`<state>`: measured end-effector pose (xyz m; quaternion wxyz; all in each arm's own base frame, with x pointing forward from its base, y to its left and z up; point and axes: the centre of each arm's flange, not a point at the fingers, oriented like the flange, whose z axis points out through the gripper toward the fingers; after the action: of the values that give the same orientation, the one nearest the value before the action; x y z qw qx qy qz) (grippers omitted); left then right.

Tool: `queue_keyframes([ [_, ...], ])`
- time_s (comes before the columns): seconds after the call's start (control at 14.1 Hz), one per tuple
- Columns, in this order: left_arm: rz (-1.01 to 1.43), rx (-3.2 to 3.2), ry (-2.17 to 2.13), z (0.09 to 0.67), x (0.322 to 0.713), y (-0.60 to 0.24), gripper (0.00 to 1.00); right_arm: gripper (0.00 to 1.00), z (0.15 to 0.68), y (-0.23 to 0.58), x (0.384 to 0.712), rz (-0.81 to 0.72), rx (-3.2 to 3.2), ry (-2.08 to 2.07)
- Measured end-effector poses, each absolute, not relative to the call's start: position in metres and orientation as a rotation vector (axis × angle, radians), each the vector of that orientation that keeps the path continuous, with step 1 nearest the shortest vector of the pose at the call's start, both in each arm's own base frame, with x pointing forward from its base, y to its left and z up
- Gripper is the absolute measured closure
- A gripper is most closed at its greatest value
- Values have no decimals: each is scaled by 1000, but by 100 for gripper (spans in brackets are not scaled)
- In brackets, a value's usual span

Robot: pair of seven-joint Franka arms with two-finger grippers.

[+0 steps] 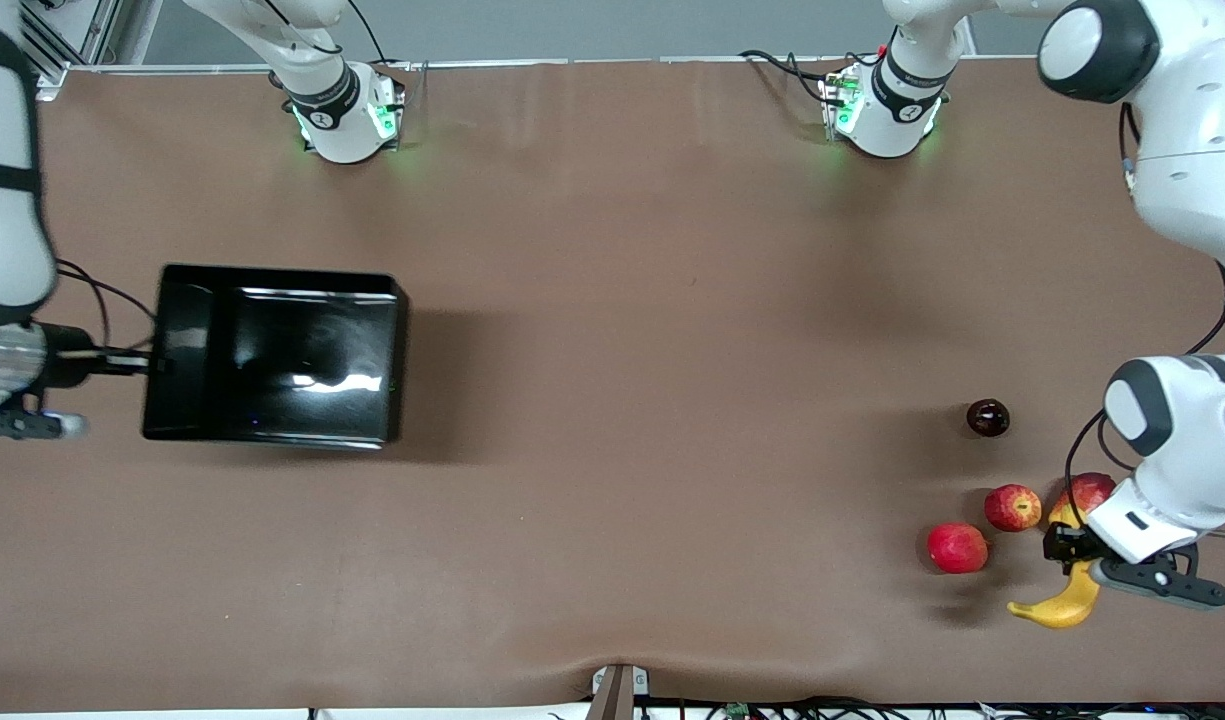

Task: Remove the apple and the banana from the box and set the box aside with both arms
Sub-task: 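Drag the tray away with the right gripper while the left gripper lowers the banana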

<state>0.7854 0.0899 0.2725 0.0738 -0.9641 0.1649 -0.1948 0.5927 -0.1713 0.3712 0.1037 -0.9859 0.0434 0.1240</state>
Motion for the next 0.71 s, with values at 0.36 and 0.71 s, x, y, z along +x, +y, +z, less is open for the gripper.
queue_keyframes([
  [0.36, -650, -2859, 513, 225, 795, 93, 65, 94, 294, -191, 567, 263, -2983, 107],
  [0.71, -653, -2846, 554, 203, 799, 96, 65, 94, 273, -190, 560, 246, -2992, 83],
])
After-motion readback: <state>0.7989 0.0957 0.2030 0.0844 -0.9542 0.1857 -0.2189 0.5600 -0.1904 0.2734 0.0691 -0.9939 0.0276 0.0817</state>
